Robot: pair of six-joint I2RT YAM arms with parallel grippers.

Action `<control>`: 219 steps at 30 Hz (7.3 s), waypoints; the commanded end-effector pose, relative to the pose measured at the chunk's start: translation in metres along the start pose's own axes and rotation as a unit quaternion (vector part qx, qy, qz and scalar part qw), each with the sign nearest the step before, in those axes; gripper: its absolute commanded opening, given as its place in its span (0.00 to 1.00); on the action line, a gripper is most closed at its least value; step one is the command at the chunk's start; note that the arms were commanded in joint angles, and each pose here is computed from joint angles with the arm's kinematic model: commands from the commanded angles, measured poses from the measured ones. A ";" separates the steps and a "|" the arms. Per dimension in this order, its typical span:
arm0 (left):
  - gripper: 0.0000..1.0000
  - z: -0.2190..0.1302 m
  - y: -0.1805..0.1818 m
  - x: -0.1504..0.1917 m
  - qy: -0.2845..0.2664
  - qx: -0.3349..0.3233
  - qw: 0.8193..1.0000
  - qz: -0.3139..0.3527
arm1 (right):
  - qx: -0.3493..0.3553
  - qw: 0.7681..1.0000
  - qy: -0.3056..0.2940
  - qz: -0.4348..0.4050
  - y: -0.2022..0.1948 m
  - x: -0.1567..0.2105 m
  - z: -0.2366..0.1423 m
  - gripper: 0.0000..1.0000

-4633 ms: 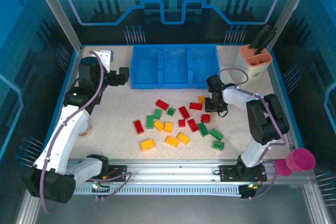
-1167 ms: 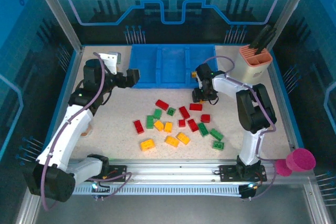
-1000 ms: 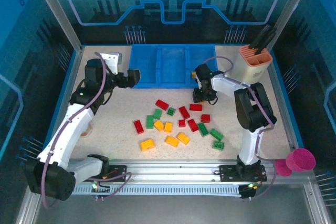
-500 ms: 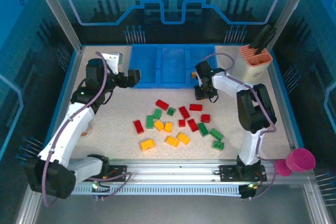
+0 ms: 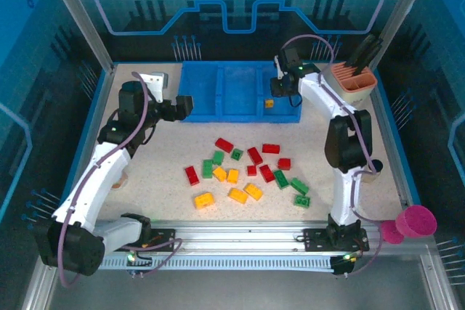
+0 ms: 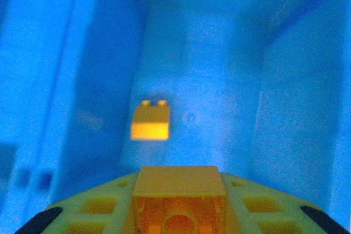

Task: Sort the legos into containers by color
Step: Pick up the lego from the center of the table, then place the lego in the container, then pick up the lego from the bottom-right of the table, then place the lego in the container, then pick up the lego from the bottom-right of the table.

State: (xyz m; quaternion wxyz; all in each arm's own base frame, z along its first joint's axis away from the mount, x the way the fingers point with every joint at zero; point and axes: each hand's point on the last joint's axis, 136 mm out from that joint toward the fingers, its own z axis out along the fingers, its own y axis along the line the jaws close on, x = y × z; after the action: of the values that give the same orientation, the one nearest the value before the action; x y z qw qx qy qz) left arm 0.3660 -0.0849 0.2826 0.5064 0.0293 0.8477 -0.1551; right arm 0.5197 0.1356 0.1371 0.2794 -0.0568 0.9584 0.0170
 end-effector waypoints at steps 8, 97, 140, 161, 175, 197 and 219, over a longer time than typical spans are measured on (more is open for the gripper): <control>0.99 -0.011 0.005 -0.004 -0.003 -0.026 0.999 0.021 | 0.008 1.000 0.027 0.005 -0.021 -0.016 0.064 0.38; 0.99 -0.051 0.002 0.023 -0.033 -0.014 0.998 0.041 | 0.068 0.968 0.238 0.044 -0.005 0.337 -0.087 0.30; 1.00 -0.078 0.008 0.023 -0.021 -0.042 0.998 0.047 | -0.042 0.987 0.036 -0.149 0.150 0.013 0.050 0.38; 1.00 -0.060 0.001 0.016 -0.030 -0.014 0.998 0.056 | -0.014 0.992 0.122 -0.013 0.060 0.198 -0.144 0.56; 0.99 -0.048 -0.005 0.014 -0.046 0.013 0.996 0.073 | -0.001 0.957 0.096 0.275 -0.015 0.365 -0.176 0.61; 1.00 -0.051 -0.006 0.014 -0.048 0.014 0.996 0.076 | 0.008 0.968 0.146 0.206 0.010 0.383 -0.122 0.72; 0.99 -0.051 0.012 0.005 -0.082 -0.035 0.995 0.048 | 0.048 0.963 0.206 0.169 0.021 0.386 -0.096 0.49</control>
State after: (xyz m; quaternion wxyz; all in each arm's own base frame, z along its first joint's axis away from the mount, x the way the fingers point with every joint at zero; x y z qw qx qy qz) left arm 0.3199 -0.0691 0.2902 0.5591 0.0661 0.8186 -0.1139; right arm 0.1329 0.0993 0.0120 0.0672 0.1214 0.9902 -0.0160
